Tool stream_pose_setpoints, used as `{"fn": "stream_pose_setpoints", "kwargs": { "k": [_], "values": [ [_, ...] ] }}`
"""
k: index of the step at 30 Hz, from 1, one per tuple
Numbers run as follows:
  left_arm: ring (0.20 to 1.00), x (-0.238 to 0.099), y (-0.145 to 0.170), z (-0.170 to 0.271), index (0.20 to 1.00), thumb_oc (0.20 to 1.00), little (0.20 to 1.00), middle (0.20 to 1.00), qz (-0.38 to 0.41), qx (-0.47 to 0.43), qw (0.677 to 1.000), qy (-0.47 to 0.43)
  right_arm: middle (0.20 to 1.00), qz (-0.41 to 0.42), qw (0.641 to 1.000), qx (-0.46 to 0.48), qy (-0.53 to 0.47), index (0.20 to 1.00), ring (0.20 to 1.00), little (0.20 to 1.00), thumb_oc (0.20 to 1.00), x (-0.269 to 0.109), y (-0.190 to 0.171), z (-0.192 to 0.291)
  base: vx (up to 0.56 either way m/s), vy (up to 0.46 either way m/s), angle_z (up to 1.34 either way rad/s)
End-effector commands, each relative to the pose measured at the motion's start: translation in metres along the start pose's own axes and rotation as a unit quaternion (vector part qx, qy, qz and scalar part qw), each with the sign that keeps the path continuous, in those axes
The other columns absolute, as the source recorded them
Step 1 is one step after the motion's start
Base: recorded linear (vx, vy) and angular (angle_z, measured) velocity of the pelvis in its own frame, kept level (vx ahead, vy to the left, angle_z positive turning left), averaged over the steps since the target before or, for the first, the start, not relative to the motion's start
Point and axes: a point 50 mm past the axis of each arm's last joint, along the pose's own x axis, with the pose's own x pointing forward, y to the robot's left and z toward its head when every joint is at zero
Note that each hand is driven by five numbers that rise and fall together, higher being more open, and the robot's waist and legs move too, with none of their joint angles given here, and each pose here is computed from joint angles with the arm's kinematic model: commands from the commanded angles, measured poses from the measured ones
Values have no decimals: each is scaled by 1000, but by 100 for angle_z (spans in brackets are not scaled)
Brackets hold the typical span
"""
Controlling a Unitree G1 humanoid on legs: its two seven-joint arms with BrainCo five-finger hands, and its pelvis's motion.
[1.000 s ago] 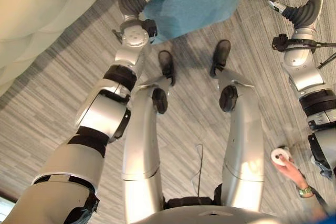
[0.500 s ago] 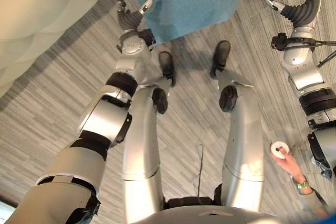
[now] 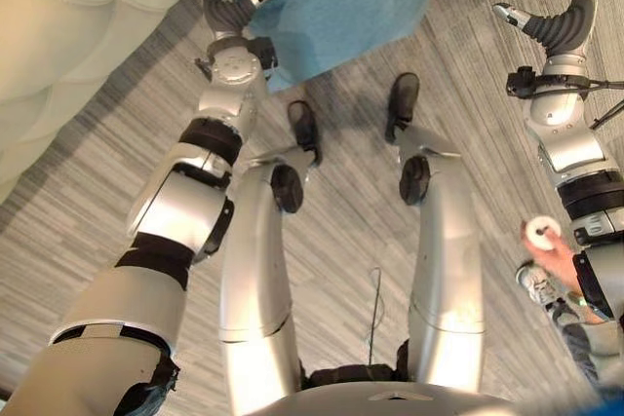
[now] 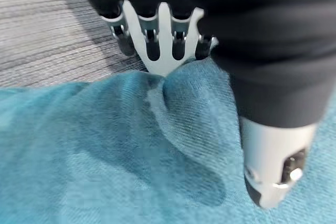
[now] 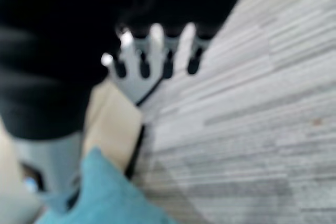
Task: Pick up all the scattered cushions and arrange them neatly on the sofa.
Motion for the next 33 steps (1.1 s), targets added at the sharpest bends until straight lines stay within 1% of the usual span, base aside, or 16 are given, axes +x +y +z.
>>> {"fn": "stream_pose_setpoints", "kwargs": {
  "k": [1,3,5,6,7,8,9,13,15,18,20,23,25,28,31,33],
  "values": [
    [1000,2,-4,9,1000,1000,1000,1000,-1,-12,1000,-12,1000,-3,999,9,-47,1000,1000,1000,1000,-1,-17,13,5,-6,-4],
    [1000,0,-13,12,1000,1000,1000,1000,-17,-21,1000,-13,1000,4,999,14,-53,1000,1000,1000,1000,-1,-17,16,5,-19,-6],
    [1000,-8,-35,24,1000,1000,1000,1000,-60,-34,997,-34,1000,7,998,18,-54,1000,1000,1000,1000,0,-19,17,7,-32,-8],
    [771,-10,-39,26,771,771,771,771,-68,-35,996,-39,1000,6,998,21,-53,1000,1000,1000,1000,0,-20,17,9,-40,-7],
    [200,-15,-49,36,200,200,200,200,-88,-53,993,-61,1000,3,998,30,-53,1000,1000,1000,1000,1,-20,18,9,-26,-5],
    [200,-15,-49,36,200,200,200,200,-88,-53,993,-61,1000,3,998,31,-53,1000,1000,1000,1000,2,-20,18,12,-52,-4],
    [200,-22,-56,49,200,200,200,200,-113,-73,987,-92,1000,-4,997,51,-52,1000,1000,1000,1000,3,-20,19,7,-34,-2],
    [200,-23,-54,53,200,200,200,200,-117,-83,984,-102,1000,-5,997,51,-52,1000,1000,1000,1000,3,-20,19,4,-58,-3],
    [200,-25,-47,57,200,200,200,200,-126,-97,979,-127,1000,0,998,40,-43,1000,1000,1000,1000,2,-16,14,8,-87,-2],
    [200,-29,-40,53,200,200,200,200,-133,-114,976,-133,1000,11,999,29,-39,1000,1000,1000,1000,3,-8,13,-14,-66,4],
    [200,-33,-41,53,200,200,200,200,-140,-112,973,-142,1000,10,999,18,-41,1000,1000,1000,1000,5,-7,13,-22,-45,13],
    [200,-50,-43,45,200,200,200,200,-167,-103,966,-170,1000,7,1000,-17,-22,1000,1000,1000,1000,13,-1,7,-33,-49,14],
    [200,-61,-36,34,200,200,200,200,-186,-81,962,-183,1000,15,1000,-6,22,1000,1000,1000,1000,18,8,-3,20,-8,24],
    [200,-70,-16,18,200,200,200,200,-196,-54,961,-187,1000,30,997,12,67,1000,1000,1000,1000,18,19,-12,33,9,14],
    [200,-77,-3,9,200,200,200,200,-203,-49,961,-184,1000,44,996,25,76,1000,1000,1000,1000,21,26,-8,24,13,10],
    [200,-87,6,-2,200,200,200,200,-227,-35,957,-176,1000,69,991,68,94,1000,1000,1000,1000,21,39,-6,31,9,8]
  ]
}}
